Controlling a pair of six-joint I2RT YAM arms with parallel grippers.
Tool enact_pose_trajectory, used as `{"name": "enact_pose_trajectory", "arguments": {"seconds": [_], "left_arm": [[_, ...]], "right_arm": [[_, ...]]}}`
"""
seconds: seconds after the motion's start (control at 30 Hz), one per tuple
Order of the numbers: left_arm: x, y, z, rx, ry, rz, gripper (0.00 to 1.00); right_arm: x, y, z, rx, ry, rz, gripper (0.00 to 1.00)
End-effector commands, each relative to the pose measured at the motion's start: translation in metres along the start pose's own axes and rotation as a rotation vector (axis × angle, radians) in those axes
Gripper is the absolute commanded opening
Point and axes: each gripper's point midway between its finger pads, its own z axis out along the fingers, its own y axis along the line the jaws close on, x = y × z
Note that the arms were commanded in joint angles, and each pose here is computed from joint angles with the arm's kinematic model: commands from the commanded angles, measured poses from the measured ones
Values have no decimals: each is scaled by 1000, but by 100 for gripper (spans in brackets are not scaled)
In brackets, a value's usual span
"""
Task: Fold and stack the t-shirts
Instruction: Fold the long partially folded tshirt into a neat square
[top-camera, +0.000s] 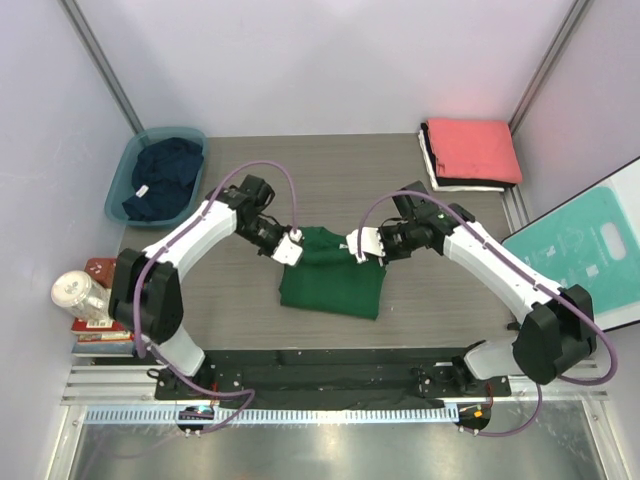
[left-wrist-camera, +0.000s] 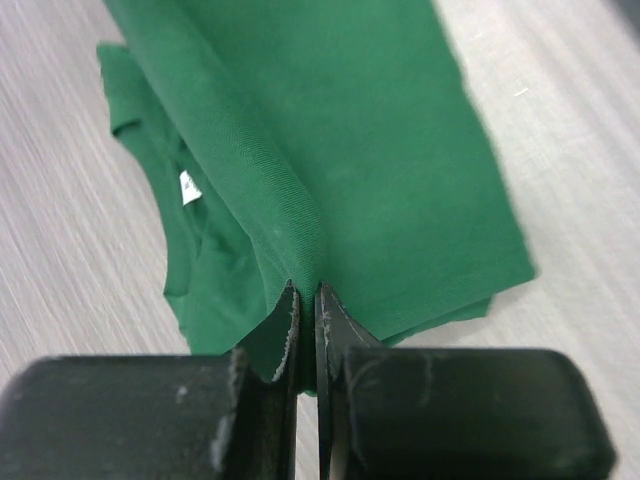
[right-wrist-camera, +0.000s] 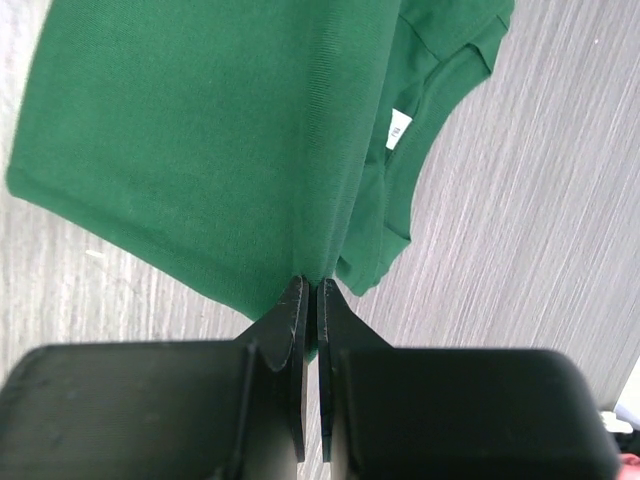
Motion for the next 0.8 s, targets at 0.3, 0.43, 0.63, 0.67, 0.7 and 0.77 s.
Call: {"name": "enact_pose_trajectory", "arguments": {"seconds": [0.3,0.43,0.63,0.67,0.7,0.77], "left_arm": [[60,79,-1,-164,75,38,11],[73,93,0,-232,88,30,42],[73,124,-16,-489,103,-1,100],[69,124,-18,-493,96,2,100],[61,126,-23,-505,87,11,100],[50,125,-24,-501,66,14,100]], "right_arm": [[55,-55,37,216,131,45,27],[79,-82,38,403,223,61,59],[93,-115,17,658,287,143,61],[89,-122,11,692,276,157,61],[89,-126,5,723,278,192,61],[78,-138,-9,772,239,243,60]]}}
